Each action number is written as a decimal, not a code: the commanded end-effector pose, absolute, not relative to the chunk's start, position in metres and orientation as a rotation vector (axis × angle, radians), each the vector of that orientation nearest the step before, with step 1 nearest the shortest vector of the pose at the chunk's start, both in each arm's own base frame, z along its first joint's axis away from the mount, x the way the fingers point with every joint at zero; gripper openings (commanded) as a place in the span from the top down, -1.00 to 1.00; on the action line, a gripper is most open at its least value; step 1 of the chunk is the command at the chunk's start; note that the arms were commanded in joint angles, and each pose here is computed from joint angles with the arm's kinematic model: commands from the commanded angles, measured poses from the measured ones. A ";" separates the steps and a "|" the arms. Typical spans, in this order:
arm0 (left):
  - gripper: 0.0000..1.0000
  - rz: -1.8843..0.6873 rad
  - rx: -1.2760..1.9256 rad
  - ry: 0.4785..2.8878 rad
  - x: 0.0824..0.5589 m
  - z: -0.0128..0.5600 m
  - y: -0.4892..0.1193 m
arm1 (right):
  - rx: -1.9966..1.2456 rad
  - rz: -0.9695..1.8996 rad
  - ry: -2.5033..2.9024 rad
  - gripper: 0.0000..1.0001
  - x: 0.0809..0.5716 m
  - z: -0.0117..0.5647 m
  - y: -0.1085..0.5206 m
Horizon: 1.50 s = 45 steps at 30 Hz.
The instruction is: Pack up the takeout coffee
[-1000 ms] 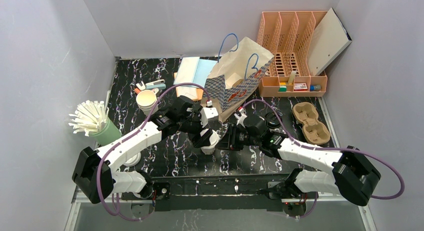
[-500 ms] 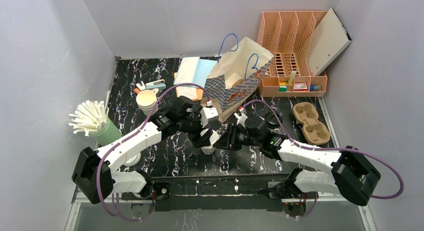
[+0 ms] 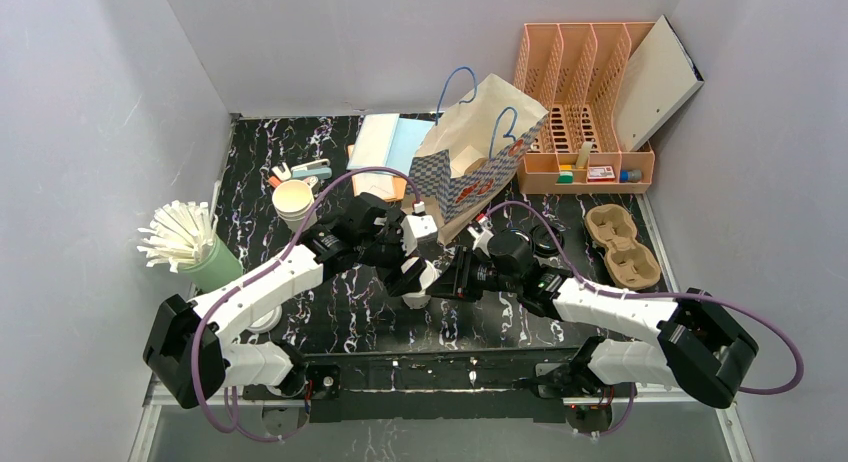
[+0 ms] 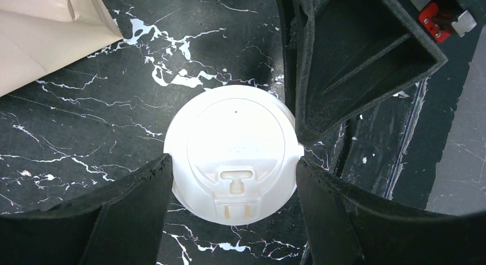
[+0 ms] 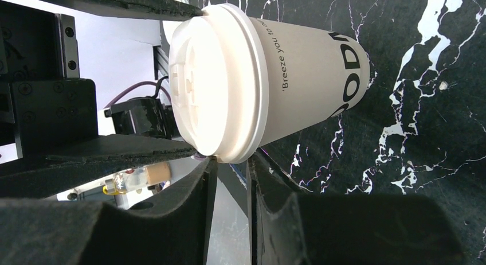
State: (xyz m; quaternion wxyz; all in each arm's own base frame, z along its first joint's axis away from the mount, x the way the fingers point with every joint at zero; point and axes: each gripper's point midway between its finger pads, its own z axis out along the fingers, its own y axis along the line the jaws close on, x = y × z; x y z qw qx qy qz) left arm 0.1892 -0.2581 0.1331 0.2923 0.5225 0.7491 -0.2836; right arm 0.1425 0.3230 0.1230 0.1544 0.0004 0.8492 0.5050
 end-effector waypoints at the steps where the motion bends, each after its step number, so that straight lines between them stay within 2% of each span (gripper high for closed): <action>1: -0.33 -0.692 1.426 2.096 0.176 0.111 -0.241 | 0.067 1.352 2.454 0.35 0.149 0.104 0.315; 20: -0.32 -0.633 1.415 2.130 0.175 0.105 -0.238 | 0.237 1.162 2.627 0.37 0.142 0.060 0.292; 27: -0.36 -0.622 1.363 2.161 0.178 0.106 -0.239 | 0.097 1.242 2.515 0.38 0.148 0.092 0.301; 31: -0.45 -0.618 1.304 2.167 0.182 0.113 -0.241 | 0.031 1.207 2.448 0.18 0.154 0.113 0.297; 35: -0.62 -0.619 1.272 2.145 0.188 0.122 -0.245 | -0.015 1.184 2.402 0.03 0.159 0.130 0.294; 38: -0.76 -0.615 1.248 2.128 0.194 0.131 -0.249 | -0.042 1.165 2.394 0.00 0.162 0.136 0.293; 40: -0.95 -0.628 1.236 2.116 0.196 0.139 -0.253 | -0.054 1.153 2.392 -0.01 0.164 0.140 0.294; 45: -0.96 -0.667 1.206 2.084 0.201 0.159 -0.263 | -0.078 1.141 2.375 -0.05 0.169 0.146 0.295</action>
